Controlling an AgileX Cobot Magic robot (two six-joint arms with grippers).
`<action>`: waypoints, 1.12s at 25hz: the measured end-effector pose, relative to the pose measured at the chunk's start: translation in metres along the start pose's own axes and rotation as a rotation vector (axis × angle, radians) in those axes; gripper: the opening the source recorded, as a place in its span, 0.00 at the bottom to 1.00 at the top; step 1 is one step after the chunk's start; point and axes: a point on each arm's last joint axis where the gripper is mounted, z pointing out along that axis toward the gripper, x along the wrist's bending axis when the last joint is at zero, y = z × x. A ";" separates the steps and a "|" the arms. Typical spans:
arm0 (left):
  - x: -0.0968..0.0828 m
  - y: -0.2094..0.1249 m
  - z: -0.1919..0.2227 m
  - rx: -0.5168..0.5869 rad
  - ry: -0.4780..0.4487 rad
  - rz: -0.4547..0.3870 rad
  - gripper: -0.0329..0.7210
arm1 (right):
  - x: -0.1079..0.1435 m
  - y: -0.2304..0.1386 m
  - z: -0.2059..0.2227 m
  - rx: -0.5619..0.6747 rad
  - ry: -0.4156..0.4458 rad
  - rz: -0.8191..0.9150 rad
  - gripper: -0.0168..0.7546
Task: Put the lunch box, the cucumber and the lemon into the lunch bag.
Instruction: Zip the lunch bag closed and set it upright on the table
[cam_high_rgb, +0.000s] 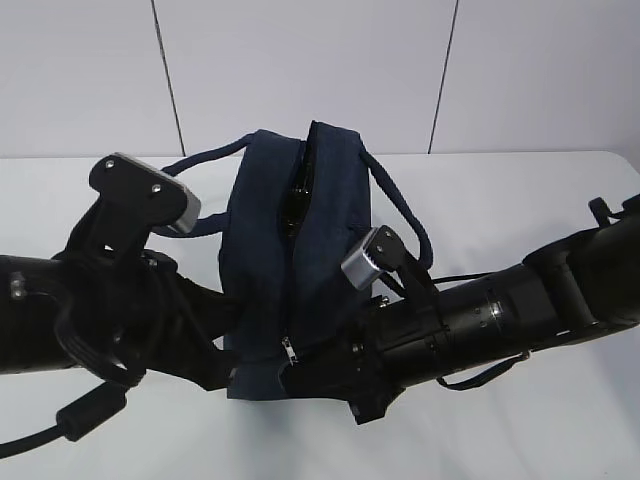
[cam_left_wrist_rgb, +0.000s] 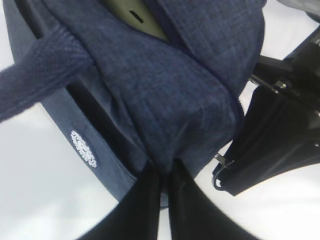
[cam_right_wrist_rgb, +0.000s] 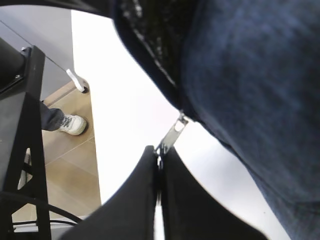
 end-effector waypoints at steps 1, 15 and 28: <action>0.000 0.000 0.000 0.003 -0.003 0.000 0.05 | 0.001 0.000 0.000 0.003 0.007 0.005 0.00; 0.000 0.000 0.000 0.004 -0.005 0.006 0.05 | 0.019 0.013 -0.014 0.044 0.053 -0.062 0.00; -0.001 -0.001 0.000 0.009 -0.010 0.008 0.05 | 0.025 0.033 -0.025 0.160 0.044 -0.089 0.00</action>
